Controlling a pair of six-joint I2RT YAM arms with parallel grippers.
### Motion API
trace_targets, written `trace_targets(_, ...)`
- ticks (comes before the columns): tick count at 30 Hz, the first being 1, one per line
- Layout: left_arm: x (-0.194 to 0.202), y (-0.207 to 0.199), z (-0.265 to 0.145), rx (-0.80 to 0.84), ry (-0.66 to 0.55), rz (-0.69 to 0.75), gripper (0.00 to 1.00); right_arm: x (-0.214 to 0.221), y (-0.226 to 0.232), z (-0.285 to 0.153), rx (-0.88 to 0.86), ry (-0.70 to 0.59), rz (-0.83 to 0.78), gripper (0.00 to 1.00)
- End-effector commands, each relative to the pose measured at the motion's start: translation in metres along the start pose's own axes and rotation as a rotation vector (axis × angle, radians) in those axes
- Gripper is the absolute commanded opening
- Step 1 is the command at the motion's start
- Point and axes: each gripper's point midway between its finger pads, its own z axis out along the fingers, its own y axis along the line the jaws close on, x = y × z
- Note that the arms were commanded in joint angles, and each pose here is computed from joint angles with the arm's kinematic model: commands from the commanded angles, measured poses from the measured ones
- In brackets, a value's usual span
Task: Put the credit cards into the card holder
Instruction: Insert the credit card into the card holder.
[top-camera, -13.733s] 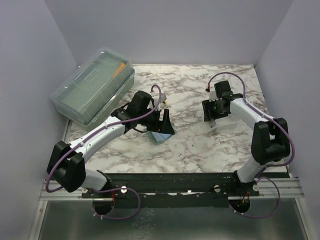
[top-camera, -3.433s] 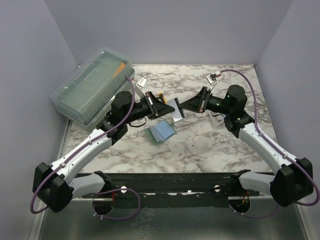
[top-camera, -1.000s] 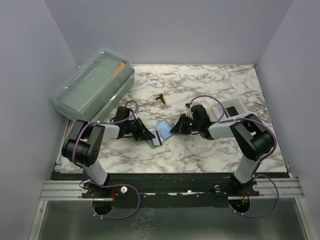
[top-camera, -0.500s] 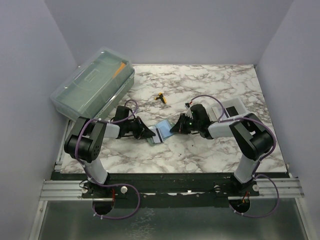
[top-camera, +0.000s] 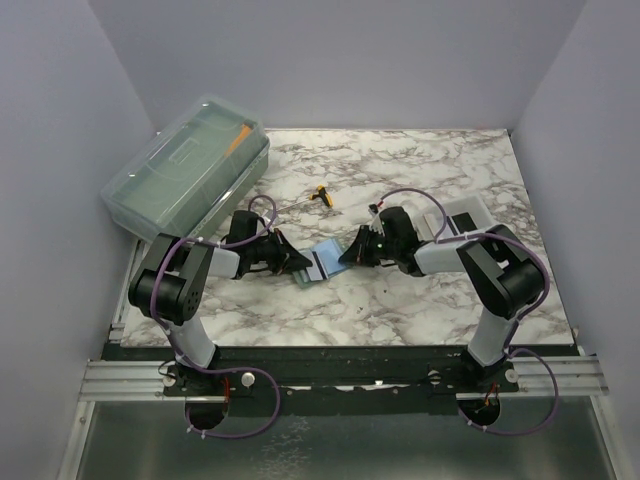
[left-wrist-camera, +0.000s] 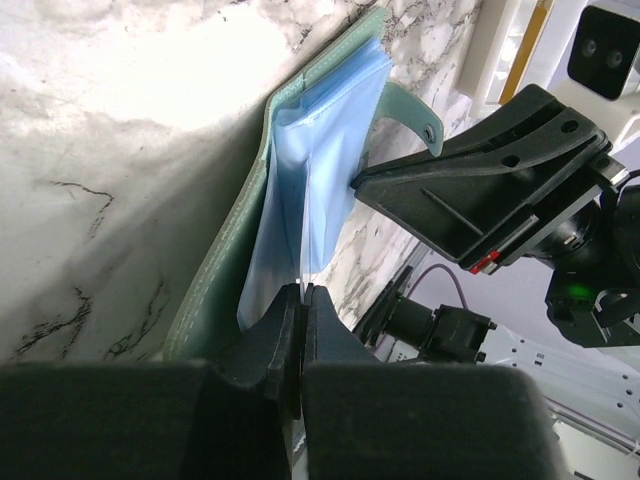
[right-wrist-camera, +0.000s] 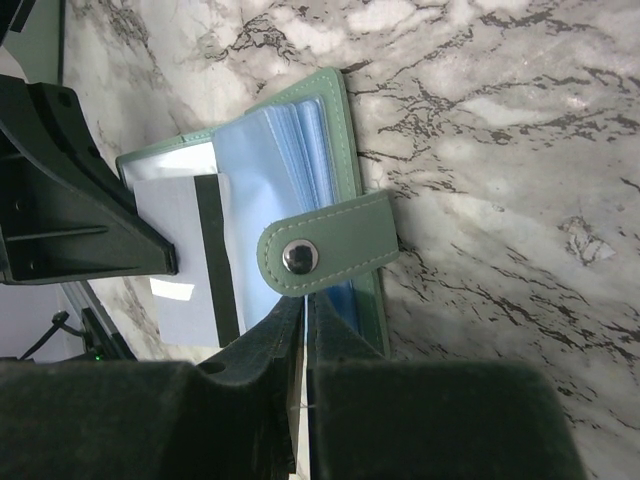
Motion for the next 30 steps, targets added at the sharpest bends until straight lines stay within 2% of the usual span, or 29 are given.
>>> trace_targets(1, -0.002, 0.003, 0.001, 0.017, -0.009, 0.051, 0.0, 0.025, -0.037, 0.006, 0.129, 0.076, 0.008, 0.09)
trace_targets(7, -0.006, 0.004, 0.006, 0.023, -0.01, 0.02, 0.0, 0.022, -0.034, 0.007, 0.124, 0.074, 0.001, 0.09)
trace_targets(30, -0.035, 0.016, 0.009, -0.04, -0.161, -0.039, 0.0, 0.028, -0.04, 0.01, 0.133, 0.091, 0.005, 0.09)
